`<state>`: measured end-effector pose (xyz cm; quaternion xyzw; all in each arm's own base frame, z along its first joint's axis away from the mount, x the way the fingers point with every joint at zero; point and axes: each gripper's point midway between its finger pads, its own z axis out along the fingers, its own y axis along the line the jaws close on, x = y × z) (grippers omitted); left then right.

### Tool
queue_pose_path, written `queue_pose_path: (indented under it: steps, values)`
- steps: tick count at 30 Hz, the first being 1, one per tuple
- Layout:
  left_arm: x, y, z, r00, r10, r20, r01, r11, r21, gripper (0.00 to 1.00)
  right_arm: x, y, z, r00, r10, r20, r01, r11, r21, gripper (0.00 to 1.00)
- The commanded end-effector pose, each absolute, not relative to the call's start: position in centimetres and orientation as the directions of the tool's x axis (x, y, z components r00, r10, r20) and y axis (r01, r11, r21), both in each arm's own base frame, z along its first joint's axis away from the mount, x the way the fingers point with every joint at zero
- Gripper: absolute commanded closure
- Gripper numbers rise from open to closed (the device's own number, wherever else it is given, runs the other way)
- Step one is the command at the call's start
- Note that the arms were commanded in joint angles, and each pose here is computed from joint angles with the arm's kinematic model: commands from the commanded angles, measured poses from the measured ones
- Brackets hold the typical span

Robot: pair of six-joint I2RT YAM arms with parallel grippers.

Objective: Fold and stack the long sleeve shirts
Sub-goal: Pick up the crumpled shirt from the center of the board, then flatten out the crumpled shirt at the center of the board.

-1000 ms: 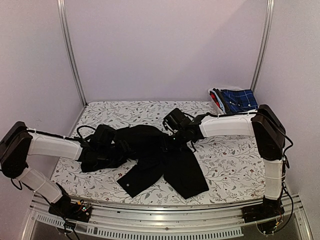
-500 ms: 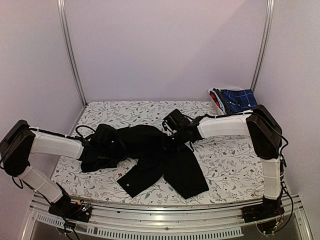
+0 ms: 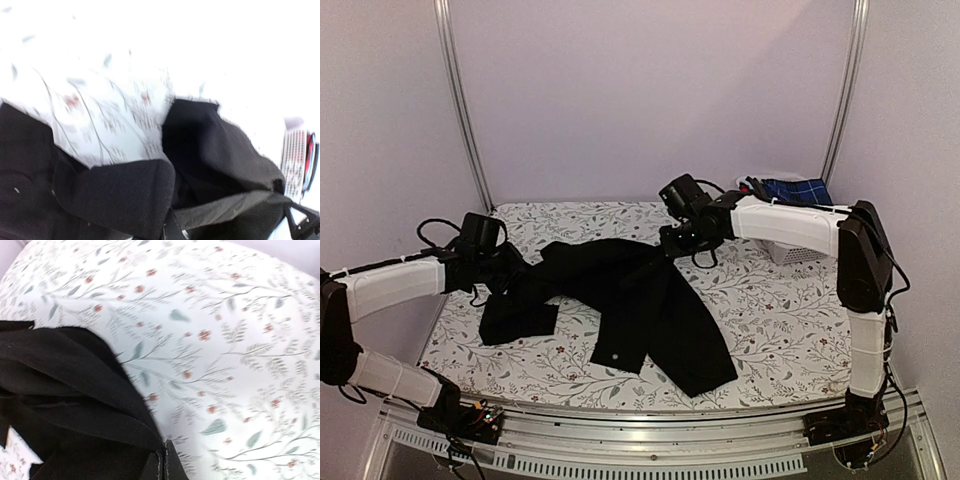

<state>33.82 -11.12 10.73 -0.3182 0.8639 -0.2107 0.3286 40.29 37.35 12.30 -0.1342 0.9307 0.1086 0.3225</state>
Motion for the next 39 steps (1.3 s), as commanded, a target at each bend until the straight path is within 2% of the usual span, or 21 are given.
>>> queue_pose_path:
  steps: [1, 5, 10, 16, 21, 22, 23, 24, 25, 26, 27, 28, 31, 34, 37, 39]
  values:
    - [35.7, -5.4, 14.6, -0.537, -0.623, -0.569, -0.419, 0.782, -0.461, 1.00, 45.6, 27.7, 18.9, -0.664, -0.202, -0.720, -0.149, 0.979, -0.138, 1.00]
    - [38.7, -1.2, 19.6, -0.453, -0.609, -0.651, -0.395, 0.792, -0.466, 1.00, 48.5, 22.7, 21.5, -0.631, -0.232, -0.740, -0.060, 0.966, -0.251, 1.00]
    - [43.6, 0.0, 22.5, -0.464, -0.558, -0.688, -0.339, 0.829, -0.444, 1.00, 50.9, 19.7, 24.4, -0.600, -0.222, -0.768, -0.013, 0.963, -0.268, 1.00]
    - [49.8, -1.3, 20.2, -0.594, -0.480, -0.646, -0.261, 0.874, -0.409, 1.00, 54.2, 17.7, 25.2, -0.581, -0.249, -0.775, 0.009, 0.950, -0.312, 1.00]
    - [53.5, -1.3, 18.5, -0.632, -0.455, -0.628, -0.261, 0.887, -0.380, 1.00, 57.8, 17.0, 24.3, -0.572, -0.251, -0.781, 0.041, 0.942, -0.333, 1.00]
    - [54.0, -1.2, 18.6, -0.629, -0.456, -0.630, -0.264, 0.887, -0.378, 1.00, 58.3, 17.2, 23.5, -0.577, -0.262, -0.774, 0.029, 0.940, -0.339, 0.96]
    - [54.4, -1.3, 18.8, -0.628, -0.454, -0.632, -0.260, 0.888, -0.379, 0.99, 58.8, 17.5, 22.8, -0.583, -0.266, -0.767, 0.016, 0.941, -0.338, 0.86]
    - [54.8, -1.4, 19.0, -0.630, -0.450, -0.632, -0.252, 0.889, -0.382, 0.92, 58.9, 18.0, 22.9, -0.585, -0.263, -0.767, -0.003, 0.947, -0.322, 0.75]
    - [55.2, -1.7, 19.1, -0.636, -0.445, -0.630, -0.241, 0.891, -0.386, 0.86, 58.9, 18.6, 22.5, -0.598, -0.263, -0.757, -0.025, 0.950, -0.311, 0.69]
    - [55.5, -1.8, 19.4, -0.640, -0.439, -0.631, -0.228, 0.892, -0.390, 0.72, 58.6, 19.3, 21.8, -0.613, -0.243, -0.752, -0.039, 0.960, -0.277, 0.59]
    - [55.7, -2.0, 19.4, -0.649, -0.438, -0.623, -0.223, 0.892, -0.394, 0.52, 58.2, 20.2, 21.2, -0.624, -0.231, -0.746, -0.058, 0.966, -0.250, 0.51]
    - [55.6, -2.3, 19.3, -0.656, -0.438, -0.614, -0.218, 0.890, -0.401, 0.37, 57.5, 21.2, 21.0, -0.628, -0.237, -0.741, -0.083, 0.967, -0.239, 0.43]
    - [54.5, -3.9, 18.9, -0.673, -0.426, -0.605, -0.192, 0.890, -0.413, 0.21, 54.8, 24.8, 20.3, -0.634, -0.267, -0.726, -0.166, 0.964, -0.210, 0.26]
    - [52.5, -6.1, 18.2, -0.687, -0.419, -0.593, -0.164, 0.885, -0.436, 0.19, 51.0, 29.0, 19.5, -0.643, -0.287, -0.710, -0.260, 0.954, -0.151, 0.22]
    - [49.1, -9.2, 16.0, -0.719, -0.404, -0.566, -0.147, 0.884, -0.444, 0.24, 47.0, 32.7, 18.4, -0.656, -0.298, -0.693, -0.344, 0.936, -0.078, 0.22]
    - [46.5, -11.2, 14.2, -0.740, -0.409, -0.534, -0.142, 0.871, -0.471, 0.31, 44.1, 35.4, 17.4, -0.668, -0.304, -0.679, -0.393, 0.919, -0.025, 0.23]
